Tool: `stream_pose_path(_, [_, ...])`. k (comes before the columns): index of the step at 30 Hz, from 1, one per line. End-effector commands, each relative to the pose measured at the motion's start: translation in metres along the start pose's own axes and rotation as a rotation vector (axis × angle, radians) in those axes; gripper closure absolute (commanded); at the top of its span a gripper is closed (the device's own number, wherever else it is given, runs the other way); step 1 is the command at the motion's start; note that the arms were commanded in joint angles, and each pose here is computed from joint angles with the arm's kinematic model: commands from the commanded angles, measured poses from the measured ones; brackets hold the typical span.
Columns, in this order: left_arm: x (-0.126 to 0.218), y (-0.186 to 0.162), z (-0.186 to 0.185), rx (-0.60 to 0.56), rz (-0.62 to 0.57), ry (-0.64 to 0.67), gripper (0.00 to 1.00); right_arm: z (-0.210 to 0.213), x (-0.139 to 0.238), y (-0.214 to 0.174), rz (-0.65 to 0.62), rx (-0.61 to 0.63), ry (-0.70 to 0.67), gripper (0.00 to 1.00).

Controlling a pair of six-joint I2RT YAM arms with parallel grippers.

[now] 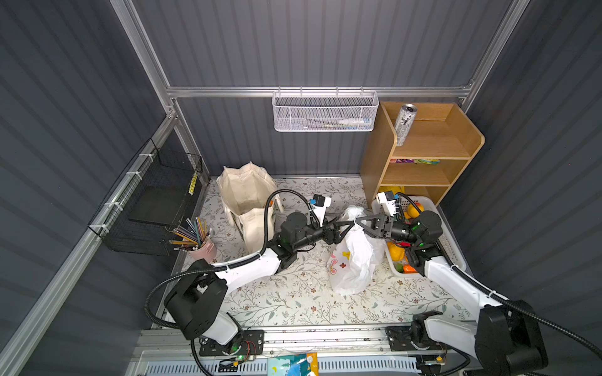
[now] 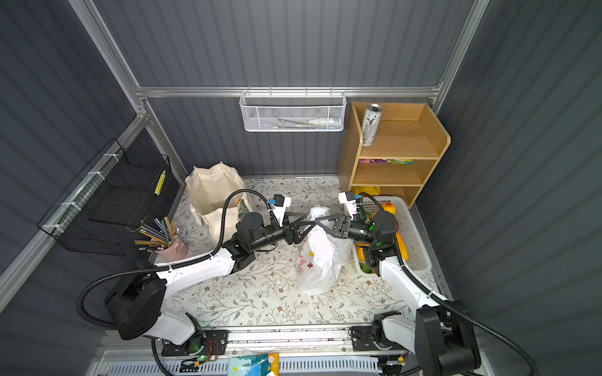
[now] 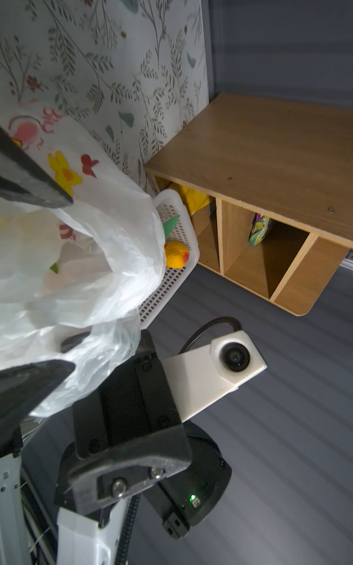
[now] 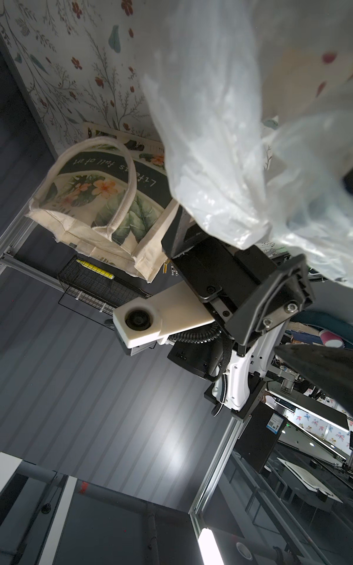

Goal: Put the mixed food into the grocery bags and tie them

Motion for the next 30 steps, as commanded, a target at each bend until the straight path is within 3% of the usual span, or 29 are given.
stream_pose_path(1, [-0.009,0.008,-0.014,0.006,0.021,-0.106,0.37,0.006,0.005,0.000,-0.025,0.022,-0.017,0.45])
stream_pose_path(5, [-0.008,0.011,-0.012,0.010,-0.020,-0.090,0.75,0.009,0.017,-0.005,-0.039,0.014,-0.110,0.47])
stream_pose_path(11, [-0.007,0.023,-0.010,-0.013,-0.066,-0.042,0.99,0.012,0.035,-0.022,0.021,0.014,-0.370,0.51])
stream_pose_path(15, [-0.007,0.036,-0.009,-0.056,-0.071,-0.028,1.00,0.015,0.044,-0.030,0.054,0.009,-0.475,0.47])
stream_pose_path(21, [-0.005,0.065,-0.009,-0.121,0.001,-0.098,1.00,0.017,0.056,-0.013,-0.029,0.049,-0.594,0.39])
stream_pose_path(30, [-0.014,0.092,-0.009,-0.181,0.072,-0.109,1.00,0.012,0.043,0.020,-0.058,0.072,-0.523,0.37])
Point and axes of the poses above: each gripper's point midway between its finger pads, its own x axis back along the fingers, its own z axis along the line the jaws close on, y = z × x, the point moved 7 cm from there along x, back along the fingers, and after that the axes turned 15 degrees about x, right-handed, at the moved point
